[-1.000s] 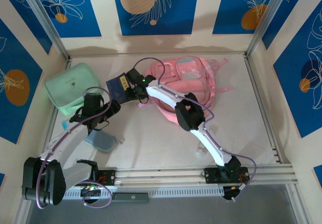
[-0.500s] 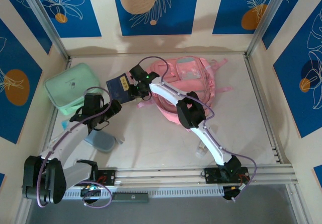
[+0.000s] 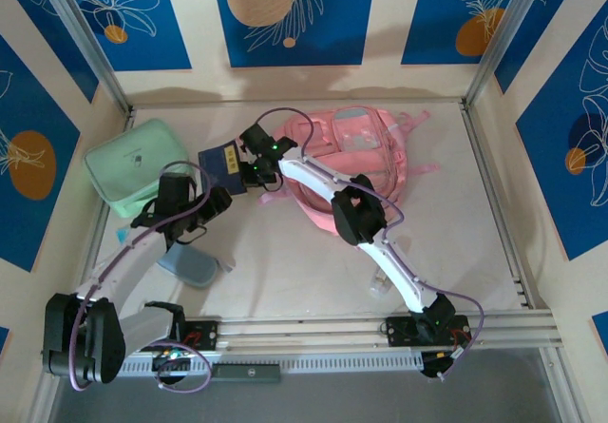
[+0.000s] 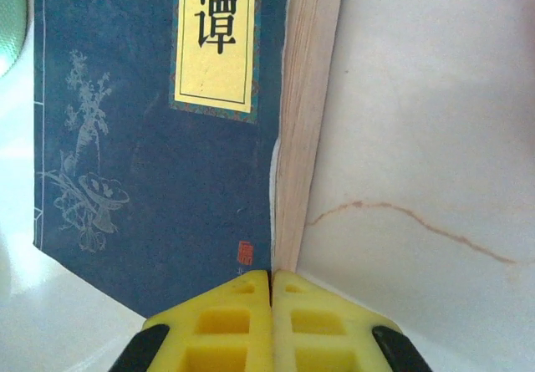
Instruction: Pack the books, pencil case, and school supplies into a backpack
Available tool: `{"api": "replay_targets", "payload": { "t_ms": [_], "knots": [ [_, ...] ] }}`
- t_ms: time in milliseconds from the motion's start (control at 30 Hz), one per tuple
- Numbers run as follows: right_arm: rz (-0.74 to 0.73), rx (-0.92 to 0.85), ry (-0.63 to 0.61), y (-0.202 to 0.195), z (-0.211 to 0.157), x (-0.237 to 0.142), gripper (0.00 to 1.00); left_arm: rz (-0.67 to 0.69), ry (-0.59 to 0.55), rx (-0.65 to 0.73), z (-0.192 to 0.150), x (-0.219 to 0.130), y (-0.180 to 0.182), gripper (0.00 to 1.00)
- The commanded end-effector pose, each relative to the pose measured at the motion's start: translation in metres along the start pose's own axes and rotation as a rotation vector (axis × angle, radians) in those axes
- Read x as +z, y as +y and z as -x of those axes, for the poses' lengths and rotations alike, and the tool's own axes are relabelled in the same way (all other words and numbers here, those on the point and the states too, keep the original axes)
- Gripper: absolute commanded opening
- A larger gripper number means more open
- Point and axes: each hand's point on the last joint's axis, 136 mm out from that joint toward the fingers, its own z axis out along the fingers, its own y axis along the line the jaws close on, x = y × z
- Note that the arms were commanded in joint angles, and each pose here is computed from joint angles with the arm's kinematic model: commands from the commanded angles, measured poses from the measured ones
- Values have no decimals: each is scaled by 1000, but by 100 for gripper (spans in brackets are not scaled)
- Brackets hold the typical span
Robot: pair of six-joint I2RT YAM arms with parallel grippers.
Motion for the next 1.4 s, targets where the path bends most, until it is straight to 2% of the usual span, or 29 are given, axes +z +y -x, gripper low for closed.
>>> {"api": "replay_targets", "payload": {
  "t_ms": [0,200,400,600,733,800,867,1000,1167,1367],
  "knots": [
    [21,-31,32,21,-17,-34,0,-42,-1,20,8,-13,-13,86],
    [76,-22,33,23,-49,-70,0,-84,47,18,2,-21,-24,86],
    [67,12,95,9,-103,-100,0,-130,137,-1,-13,-13,-31,83],
    [78,16,152,6,-156,-124,0,-100,218,16,-36,0,-31,79],
    [39,56,194,-9,-182,-124,1,-48,246,28,-52,9,-24,75],
    [-4,90,210,-19,-184,-121,12,-43,257,29,-57,15,-22,73],
    [-14,124,204,-23,-177,-121,31,-32,272,41,-60,21,-23,73],
    [-14,174,196,-20,-165,-117,50,-23,295,54,-64,33,-22,68],
    [-23,202,229,-21,-162,-95,52,-29,331,43,-75,46,-21,60],
    [-97,196,230,-35,-160,-82,53,5,382,65,-87,58,-17,56]
  ]
}}
